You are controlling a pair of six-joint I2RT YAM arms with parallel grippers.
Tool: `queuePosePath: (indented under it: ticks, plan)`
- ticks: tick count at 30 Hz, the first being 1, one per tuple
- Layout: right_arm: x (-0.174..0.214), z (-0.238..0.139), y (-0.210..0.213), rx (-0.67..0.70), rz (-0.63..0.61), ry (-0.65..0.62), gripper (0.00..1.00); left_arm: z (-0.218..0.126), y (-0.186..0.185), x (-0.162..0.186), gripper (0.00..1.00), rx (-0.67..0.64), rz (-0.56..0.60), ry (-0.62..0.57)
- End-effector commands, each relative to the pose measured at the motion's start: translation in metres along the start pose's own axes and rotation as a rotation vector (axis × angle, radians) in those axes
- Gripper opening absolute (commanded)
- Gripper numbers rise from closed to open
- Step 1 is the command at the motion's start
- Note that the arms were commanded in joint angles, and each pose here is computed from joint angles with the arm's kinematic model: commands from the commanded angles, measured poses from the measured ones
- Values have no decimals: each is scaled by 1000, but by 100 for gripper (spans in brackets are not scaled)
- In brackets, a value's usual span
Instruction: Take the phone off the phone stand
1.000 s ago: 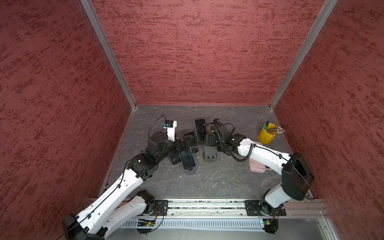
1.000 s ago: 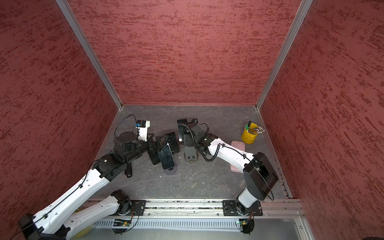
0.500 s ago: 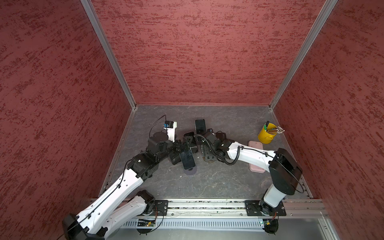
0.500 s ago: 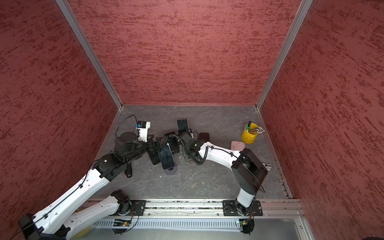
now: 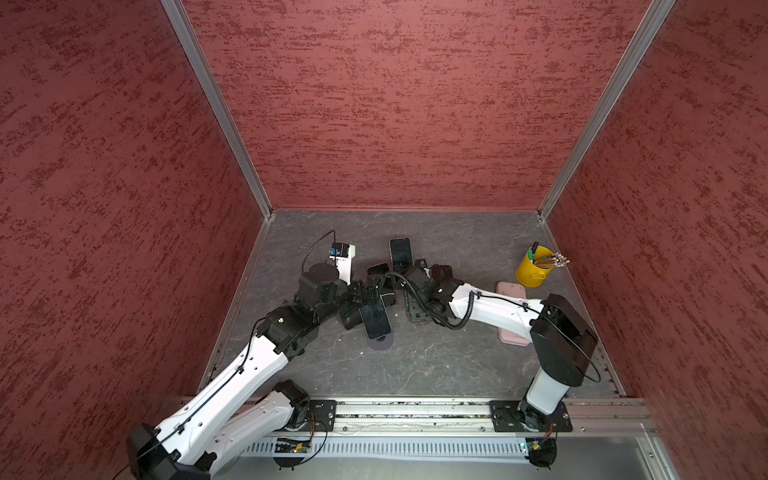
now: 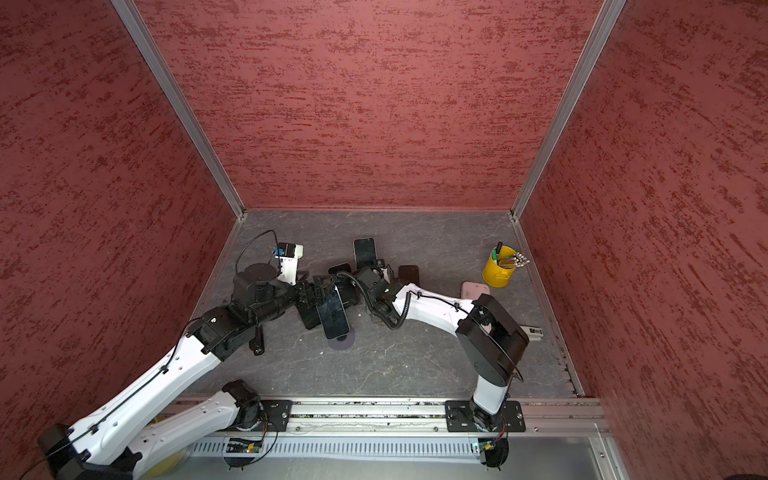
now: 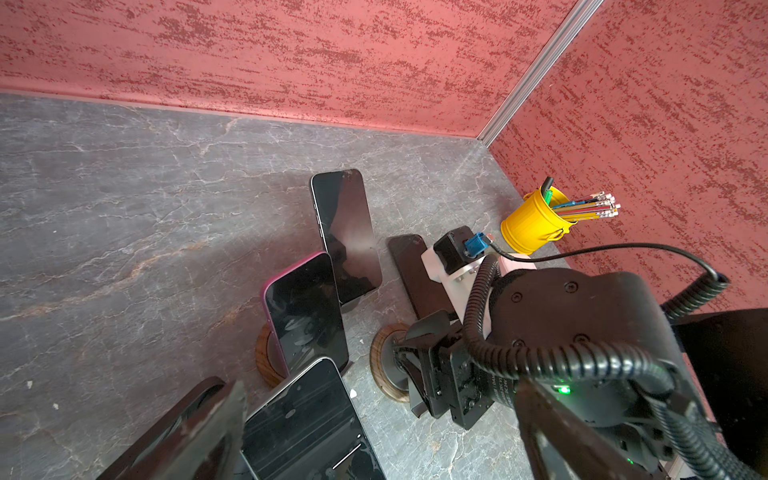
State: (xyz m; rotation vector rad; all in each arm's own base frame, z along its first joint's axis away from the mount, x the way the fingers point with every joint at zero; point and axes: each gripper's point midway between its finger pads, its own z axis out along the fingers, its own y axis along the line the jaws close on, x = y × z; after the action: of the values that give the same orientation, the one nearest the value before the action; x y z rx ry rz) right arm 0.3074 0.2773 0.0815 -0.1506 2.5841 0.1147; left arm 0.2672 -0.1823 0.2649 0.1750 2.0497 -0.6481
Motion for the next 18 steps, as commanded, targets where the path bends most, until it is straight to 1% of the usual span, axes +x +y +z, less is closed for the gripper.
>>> queuePosePath:
  ticks: [1, 10, 13, 18]
  plan:
    - [-10, -9, 1, 9, 19, -31, 54, -2, -7, -10, 100, 18, 18, -20]
    - [-28, -33, 7, -54, 21, -96, 46, 1, -10, -13, 100, 27, 20, -17]
    - [-34, -40, 6, -62, 19, -118, 44, 3, -12, -14, 100, 30, 21, -12]
    - [-47, -52, -11, -45, 51, -167, 43, 5, -10, -14, 100, 25, 18, -16]
